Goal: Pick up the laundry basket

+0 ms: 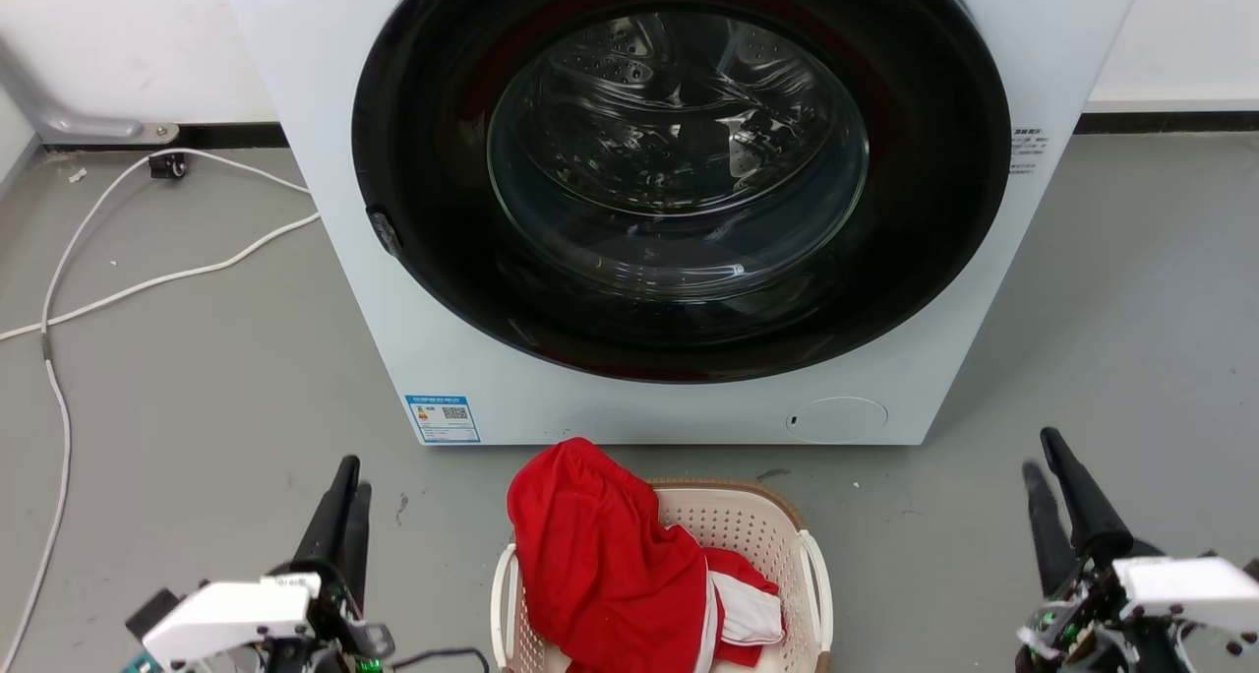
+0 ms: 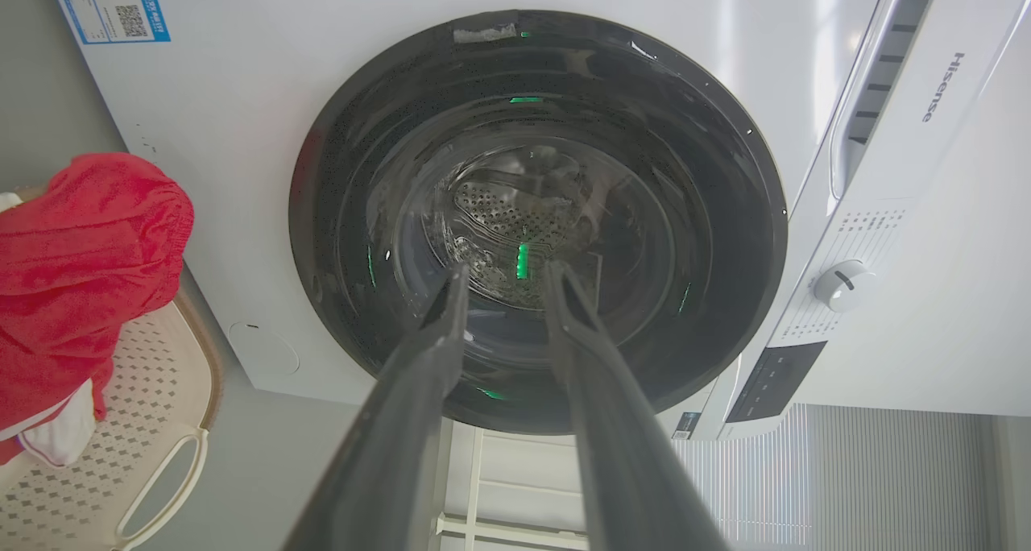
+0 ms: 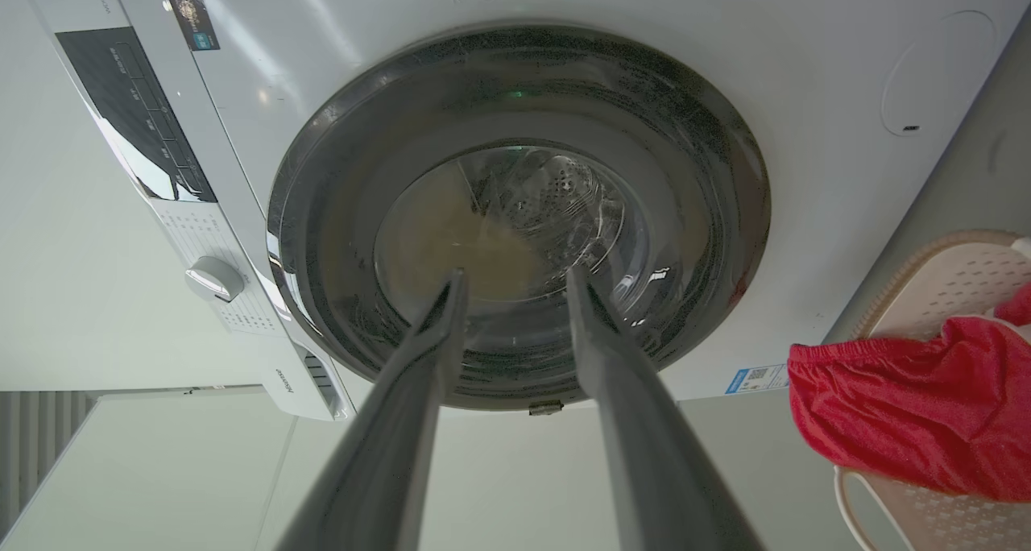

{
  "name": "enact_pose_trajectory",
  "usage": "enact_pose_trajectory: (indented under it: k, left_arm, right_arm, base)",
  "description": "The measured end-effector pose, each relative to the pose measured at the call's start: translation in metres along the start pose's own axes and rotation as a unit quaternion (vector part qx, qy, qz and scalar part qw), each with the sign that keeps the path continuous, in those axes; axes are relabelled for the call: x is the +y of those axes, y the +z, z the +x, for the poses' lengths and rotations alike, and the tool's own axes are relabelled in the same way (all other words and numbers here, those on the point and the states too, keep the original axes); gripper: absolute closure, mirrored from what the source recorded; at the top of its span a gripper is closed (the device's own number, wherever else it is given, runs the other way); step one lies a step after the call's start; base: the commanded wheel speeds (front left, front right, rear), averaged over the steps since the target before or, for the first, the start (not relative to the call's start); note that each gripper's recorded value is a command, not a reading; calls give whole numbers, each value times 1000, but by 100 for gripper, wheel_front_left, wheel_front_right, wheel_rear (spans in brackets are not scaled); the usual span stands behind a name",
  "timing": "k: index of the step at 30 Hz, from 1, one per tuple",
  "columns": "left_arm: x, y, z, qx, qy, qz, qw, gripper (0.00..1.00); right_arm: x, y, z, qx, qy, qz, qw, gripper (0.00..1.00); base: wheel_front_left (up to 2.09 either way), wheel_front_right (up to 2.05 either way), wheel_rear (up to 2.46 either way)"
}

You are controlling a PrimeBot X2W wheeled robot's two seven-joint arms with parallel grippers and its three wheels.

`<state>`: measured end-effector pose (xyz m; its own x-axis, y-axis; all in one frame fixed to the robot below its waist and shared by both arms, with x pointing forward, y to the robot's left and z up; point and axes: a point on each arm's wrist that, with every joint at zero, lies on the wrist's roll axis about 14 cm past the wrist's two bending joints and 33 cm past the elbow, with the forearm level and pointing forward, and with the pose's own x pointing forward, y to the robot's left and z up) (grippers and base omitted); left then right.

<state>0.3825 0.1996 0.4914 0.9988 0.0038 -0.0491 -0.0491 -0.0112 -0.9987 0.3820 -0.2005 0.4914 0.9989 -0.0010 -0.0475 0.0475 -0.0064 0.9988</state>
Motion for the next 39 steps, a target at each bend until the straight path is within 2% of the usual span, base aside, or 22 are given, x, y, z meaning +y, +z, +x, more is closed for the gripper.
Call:
enact_pose_trajectory:
  k: [4, 14, 27, 31, 32, 39]
  left_arm:
    - [20, 0, -9, -3, 28, -3, 1000, 0]
    - [12, 4, -10, -21, 18, 24, 999, 0]
    - [4, 34, -12, -76, 18, 101, 992, 0]
    - [-5, 38, -12, -86, 12, 131, 988, 0]
    - [-10, 40, -11, -93, 9, 147, 985, 0]
    - [-28, 43, -12, -108, 0, 220, 969, 0]
  right_arm:
    - [-21, 0, -10, -3, -30, 2, 1000, 0]
    - [-19, -2, -10, -11, -28, -33, 999, 0]
    - [-8, 12, -9, -40, -16, -137, 990, 0]
    - [4, 14, -8, -46, -1, -190, 981, 0]
    - [10, 14, -7, -47, 8, -222, 974, 0]
    - [31, 10, -5, -50, 36, -325, 944, 0]
  base:
    - [0, 0, 0]
    - [0, 0, 0]
    - [0, 0, 0]
    - [0, 0, 0]
    - [0, 0, 0]
    - [0, 0, 0]
